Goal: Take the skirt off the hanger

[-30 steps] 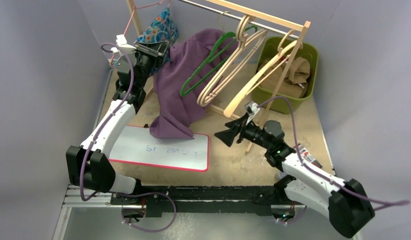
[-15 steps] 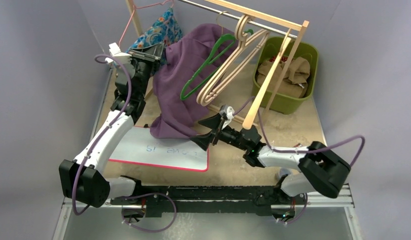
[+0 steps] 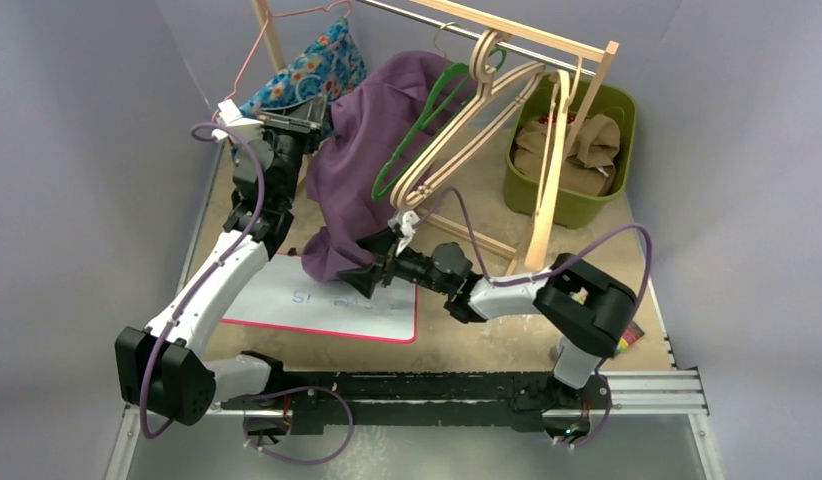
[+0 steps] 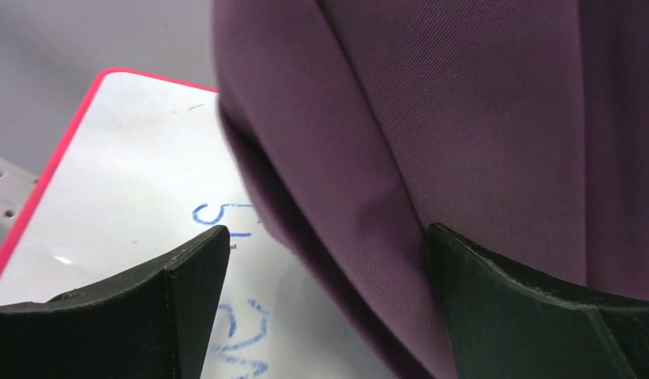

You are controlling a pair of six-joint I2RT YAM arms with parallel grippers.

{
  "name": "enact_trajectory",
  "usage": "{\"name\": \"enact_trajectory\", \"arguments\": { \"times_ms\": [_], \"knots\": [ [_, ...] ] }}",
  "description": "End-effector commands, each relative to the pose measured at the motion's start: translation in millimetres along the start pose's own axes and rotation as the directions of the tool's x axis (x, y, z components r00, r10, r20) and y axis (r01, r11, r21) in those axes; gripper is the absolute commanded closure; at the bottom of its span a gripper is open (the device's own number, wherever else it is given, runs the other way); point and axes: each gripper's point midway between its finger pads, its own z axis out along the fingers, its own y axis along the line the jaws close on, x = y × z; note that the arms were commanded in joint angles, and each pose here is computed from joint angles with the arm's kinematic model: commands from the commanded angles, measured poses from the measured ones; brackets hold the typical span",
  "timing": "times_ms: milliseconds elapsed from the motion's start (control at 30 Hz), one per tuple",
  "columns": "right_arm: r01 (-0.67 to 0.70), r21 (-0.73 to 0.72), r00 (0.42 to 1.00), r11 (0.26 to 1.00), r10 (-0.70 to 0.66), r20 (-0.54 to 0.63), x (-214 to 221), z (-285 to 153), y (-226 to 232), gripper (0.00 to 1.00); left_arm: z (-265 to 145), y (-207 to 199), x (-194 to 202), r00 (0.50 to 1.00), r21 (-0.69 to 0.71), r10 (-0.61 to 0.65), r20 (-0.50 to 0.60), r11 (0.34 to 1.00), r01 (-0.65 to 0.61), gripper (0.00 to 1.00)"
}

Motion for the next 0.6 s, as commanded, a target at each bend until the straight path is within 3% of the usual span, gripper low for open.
{"name": "enact_trajectory", "arguments": {
  "times_ms": [0,133,233,300,400,567],
  "knots": [
    [0.044,0.018,0.999,0.999,-0.045,0.022,-12,24,-1,0.06,-21,-76,-29,0.987,0.227,-0.142,0.069,0.966,0.123,1.0],
    [0.038,0.042,0.999,0.998,-0.038,0.001,-5,27,-4,0.11,-23,-77,-31,0.987,0.227,-0.141,0.078,0.966,0.12,1.0],
    [0.025,0.076,1.0,0.997,-0.026,0.008,-5,23,-9,0.29,-23,-76,-31,0.987,0.227,-0.141,0.078,0.966,0.12,1.0],
    [0.009,0.08,1.0,0.997,-0.01,0.011,-4,19,-9,0.48,-24,-76,-31,0.987,0.224,-0.138,0.08,0.967,0.118,1.0],
    [-0.021,0.099,1.0,0.995,0.02,0.013,-5,13,-10,0.97,-27,-74,-33,0.988,0.219,-0.127,0.09,0.97,0.104,1.0],
    [0.004,0.179,1.0,0.984,-0.006,0.01,-18,-7,-17,1.0,-35,-73,-43,0.988,0.199,-0.072,0.139,0.979,0.044,1.0]
  ]
}}
